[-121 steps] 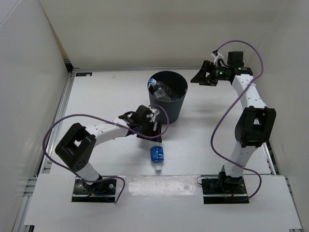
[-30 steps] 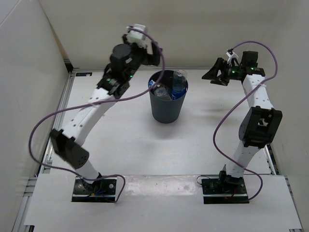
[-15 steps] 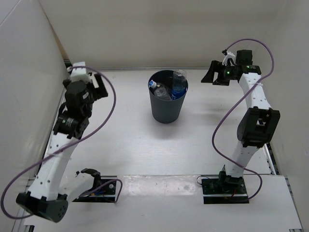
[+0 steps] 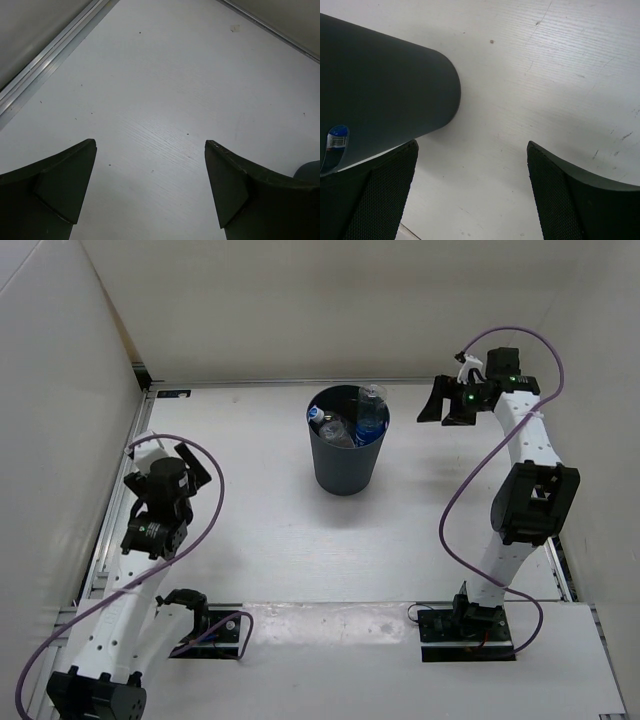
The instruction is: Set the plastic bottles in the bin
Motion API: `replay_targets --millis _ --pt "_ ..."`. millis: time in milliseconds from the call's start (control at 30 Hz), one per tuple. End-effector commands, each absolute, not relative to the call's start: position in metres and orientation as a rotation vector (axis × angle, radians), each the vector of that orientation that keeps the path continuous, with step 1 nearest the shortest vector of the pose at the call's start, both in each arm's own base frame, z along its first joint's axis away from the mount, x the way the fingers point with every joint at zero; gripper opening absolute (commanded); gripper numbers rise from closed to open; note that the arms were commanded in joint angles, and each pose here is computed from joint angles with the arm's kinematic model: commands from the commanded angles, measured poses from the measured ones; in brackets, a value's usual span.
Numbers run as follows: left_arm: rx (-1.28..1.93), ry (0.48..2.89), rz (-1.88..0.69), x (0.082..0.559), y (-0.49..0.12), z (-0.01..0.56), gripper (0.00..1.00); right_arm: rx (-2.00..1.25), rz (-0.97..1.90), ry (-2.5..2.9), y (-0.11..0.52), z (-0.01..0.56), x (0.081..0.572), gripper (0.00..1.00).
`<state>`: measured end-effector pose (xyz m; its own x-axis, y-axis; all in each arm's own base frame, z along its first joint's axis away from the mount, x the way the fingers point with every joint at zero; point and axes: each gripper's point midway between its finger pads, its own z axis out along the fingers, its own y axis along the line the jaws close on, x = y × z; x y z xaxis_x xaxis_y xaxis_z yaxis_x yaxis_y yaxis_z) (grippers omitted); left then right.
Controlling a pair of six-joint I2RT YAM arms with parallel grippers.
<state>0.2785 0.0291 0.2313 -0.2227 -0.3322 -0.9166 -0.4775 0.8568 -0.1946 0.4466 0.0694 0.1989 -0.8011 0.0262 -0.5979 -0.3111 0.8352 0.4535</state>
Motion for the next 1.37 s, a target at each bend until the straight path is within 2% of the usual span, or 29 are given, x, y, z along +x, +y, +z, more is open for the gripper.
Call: replay_targets --millis 0,133,367,400,467,700,767,800,833,867,933,967,1333 --pt "-0.647 1.791 0.13 0.282 0.03 0.23 1.0 -0.271 0.724 2.366 0.075 0.222 0.434 0.9" --pt "-0.681 1.834 0.166 0.274 0.034 0.207 1.0 -0.35 0.654 2.355 0.066 0.232 0.431 0.9" --pt "-0.672 1.71 0.22 0.262 0.05 0.177 1.0 -0.479 0.615 2.306 0.072 0.245 0.416 0.9" --pt "-0.653 1.63 0.169 0.27 0.046 0.194 1.0 -0.49 0.622 2.301 0.074 0.245 0.414 0.9" --pt "-0.554 1.666 0.203 0.269 0.044 0.177 1.0 -0.517 0.644 2.291 0.08 0.248 0.407 0.9" --pt "-0.489 1.587 0.2 0.286 0.041 0.179 1.0 -0.608 0.635 2.327 0.084 0.224 0.368 0.9" --pt "-0.432 1.638 0.235 0.291 0.038 0.157 1.0 -0.617 0.638 2.343 0.083 0.217 0.359 0.9" --pt "-0.438 1.551 0.197 0.298 0.036 0.176 1.0 -0.628 0.625 2.33 0.08 0.22 0.357 0.9" --pt "-0.414 1.594 0.205 0.303 0.033 0.161 1.0 -0.623 0.623 2.341 0.077 0.216 0.356 0.9" --pt "-0.406 1.539 0.191 0.309 0.031 0.173 1.0 -0.622 0.619 2.342 0.076 0.216 0.354 0.9" --pt "-0.373 1.582 0.221 0.313 0.03 0.155 1.0 -0.608 0.608 2.338 0.069 0.218 0.356 0.9" --pt "-0.368 1.513 0.191 0.318 0.027 0.168 1.0 -0.6 0.607 2.343 0.068 0.218 0.356 0.9" --pt "-0.259 1.491 0.329 0.331 0.035 0.169 1.0 -0.439 0.561 2.345 0.025 0.23 0.397 0.9"
